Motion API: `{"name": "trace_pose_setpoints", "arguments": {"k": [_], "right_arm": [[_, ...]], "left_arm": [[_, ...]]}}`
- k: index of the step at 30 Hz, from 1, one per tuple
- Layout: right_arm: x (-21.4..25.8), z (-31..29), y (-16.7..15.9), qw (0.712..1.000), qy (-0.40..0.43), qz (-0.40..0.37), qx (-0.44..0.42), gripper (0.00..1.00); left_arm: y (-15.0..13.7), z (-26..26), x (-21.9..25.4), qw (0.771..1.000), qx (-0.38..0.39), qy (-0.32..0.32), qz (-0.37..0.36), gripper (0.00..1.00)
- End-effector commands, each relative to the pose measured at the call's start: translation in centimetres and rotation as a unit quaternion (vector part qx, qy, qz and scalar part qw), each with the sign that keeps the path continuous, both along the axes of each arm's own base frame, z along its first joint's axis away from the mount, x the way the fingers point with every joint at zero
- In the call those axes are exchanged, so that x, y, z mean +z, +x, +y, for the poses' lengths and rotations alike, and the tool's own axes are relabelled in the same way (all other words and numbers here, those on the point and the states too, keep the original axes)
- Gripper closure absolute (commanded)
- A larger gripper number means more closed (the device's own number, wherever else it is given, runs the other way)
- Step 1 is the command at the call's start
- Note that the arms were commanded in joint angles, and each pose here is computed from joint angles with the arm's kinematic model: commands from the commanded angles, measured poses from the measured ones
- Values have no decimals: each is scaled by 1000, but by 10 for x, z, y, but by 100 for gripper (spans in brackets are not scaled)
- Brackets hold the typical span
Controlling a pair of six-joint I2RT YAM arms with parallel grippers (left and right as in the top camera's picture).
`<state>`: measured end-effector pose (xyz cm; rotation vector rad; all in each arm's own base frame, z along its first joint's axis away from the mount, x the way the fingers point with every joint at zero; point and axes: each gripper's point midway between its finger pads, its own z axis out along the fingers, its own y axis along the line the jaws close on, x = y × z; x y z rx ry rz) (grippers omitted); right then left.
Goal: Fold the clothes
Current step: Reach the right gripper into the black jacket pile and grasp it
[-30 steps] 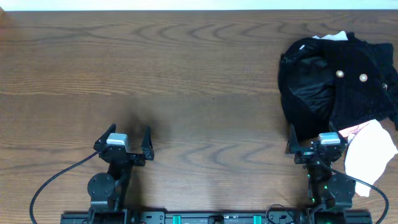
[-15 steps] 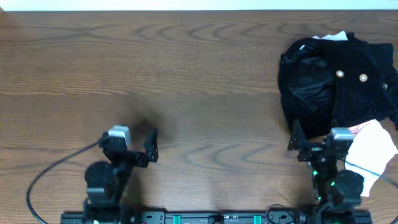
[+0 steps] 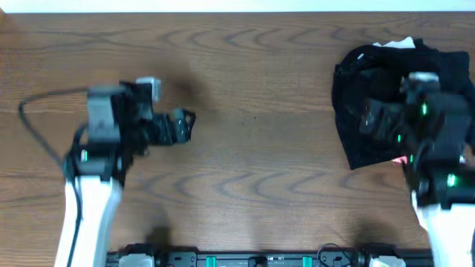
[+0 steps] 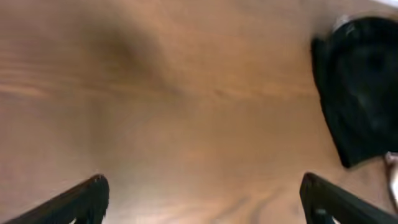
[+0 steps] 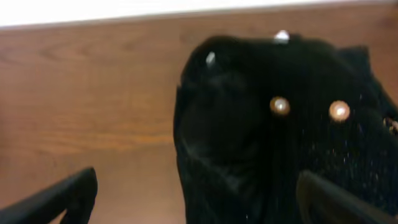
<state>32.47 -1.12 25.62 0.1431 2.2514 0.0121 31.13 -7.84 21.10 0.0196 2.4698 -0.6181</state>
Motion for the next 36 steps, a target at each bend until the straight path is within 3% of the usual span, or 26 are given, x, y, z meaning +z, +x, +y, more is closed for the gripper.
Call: {"name": "trace_pose_setpoints", "arguments": {"k": [1,6,7,10,12,15,22,26,36], "right_arm": [[7,8,17,999,11,16,26,1],[-16,22,15,995,28,68,68,1],[-20,19,13,995,19,77,67,5],[-32,-3,5,994,-17,111,10,19],[-36,-17,-2,991,-29,125,-36,18],[-39,-28,-8,987,-47,136,-65,14],[-69,-40,-4,976,-66,183,-94,10],[-93,-48,5,967,-83,215,-110,12],[-140,-62,41,955,-124,240,-123,14]], "left_arm": [[10,-29,7,993,-105,-45,7,2],[29,-53,-17,982,-151,-109,32,2],[31,-61,-20,977,-166,-127,35,2],[40,-93,-24,959,-223,-175,19,2],[44,-112,-27,951,-252,-181,4,2],[46,-145,-35,942,-288,-170,-15,2],[49,-190,-57,958,-274,-66,-41,2],[48,-198,-64,962,-266,-26,-47,2],[53,-185,-73,974,-224,-5,-25,2]]}}
